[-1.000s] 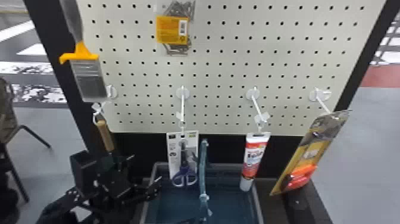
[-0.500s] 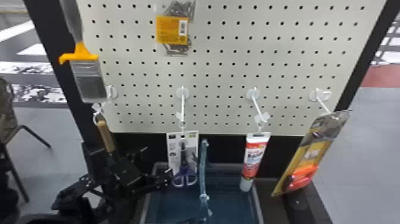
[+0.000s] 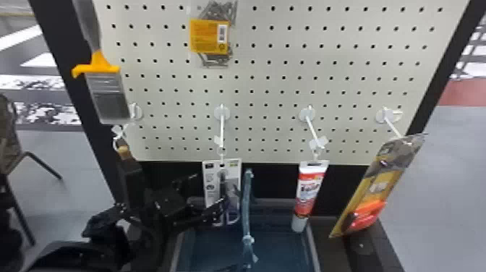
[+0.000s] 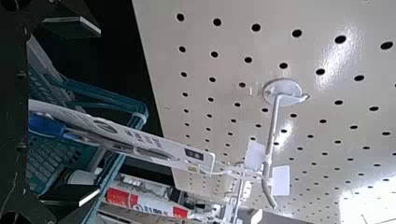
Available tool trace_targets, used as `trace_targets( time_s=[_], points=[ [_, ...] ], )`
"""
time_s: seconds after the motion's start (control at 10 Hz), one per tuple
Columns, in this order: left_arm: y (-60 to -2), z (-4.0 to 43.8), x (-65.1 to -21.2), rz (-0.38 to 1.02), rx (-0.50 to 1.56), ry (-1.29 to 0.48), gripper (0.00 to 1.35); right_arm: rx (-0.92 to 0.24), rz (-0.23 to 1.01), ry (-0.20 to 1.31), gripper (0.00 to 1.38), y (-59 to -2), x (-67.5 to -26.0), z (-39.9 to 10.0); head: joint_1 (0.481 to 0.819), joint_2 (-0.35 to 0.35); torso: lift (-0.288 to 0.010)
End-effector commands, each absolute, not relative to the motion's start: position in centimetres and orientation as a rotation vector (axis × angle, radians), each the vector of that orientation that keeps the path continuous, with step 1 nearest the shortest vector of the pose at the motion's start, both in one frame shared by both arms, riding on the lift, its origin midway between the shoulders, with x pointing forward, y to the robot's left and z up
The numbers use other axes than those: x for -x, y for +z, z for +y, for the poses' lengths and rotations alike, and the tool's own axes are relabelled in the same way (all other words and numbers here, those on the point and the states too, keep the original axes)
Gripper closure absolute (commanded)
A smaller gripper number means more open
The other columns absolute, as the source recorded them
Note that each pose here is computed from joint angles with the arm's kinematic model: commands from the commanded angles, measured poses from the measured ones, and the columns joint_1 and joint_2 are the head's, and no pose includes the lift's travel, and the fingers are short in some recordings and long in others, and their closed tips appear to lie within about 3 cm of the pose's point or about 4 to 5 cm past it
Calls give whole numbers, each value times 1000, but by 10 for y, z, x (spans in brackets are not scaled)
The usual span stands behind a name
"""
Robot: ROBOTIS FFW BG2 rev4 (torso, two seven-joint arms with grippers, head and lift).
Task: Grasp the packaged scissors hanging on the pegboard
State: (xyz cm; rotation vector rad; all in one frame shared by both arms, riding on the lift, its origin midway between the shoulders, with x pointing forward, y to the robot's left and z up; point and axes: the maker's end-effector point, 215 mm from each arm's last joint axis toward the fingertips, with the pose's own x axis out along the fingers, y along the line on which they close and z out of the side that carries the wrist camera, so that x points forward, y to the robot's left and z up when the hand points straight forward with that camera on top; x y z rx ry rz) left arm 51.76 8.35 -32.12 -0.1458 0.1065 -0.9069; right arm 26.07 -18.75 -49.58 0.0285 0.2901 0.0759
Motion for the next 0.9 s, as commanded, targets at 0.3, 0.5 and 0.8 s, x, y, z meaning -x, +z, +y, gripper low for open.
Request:
trace_targets(
  time_s=[0.3,0.5,0.8],
  points=[
    [-298,56,-515,76,154,-1000,124,-31,296,77,272,-499,-259,-188,549,0,-100],
    [-300,52,-512,82,144,-1009,282,-31,294,77,272,-498,-260,-188,549,0,-100],
    [-300,48,-510,82,133,-1016,1024,-32,299,77,272,-500,-259,-187,549,0,-100]
  ],
)
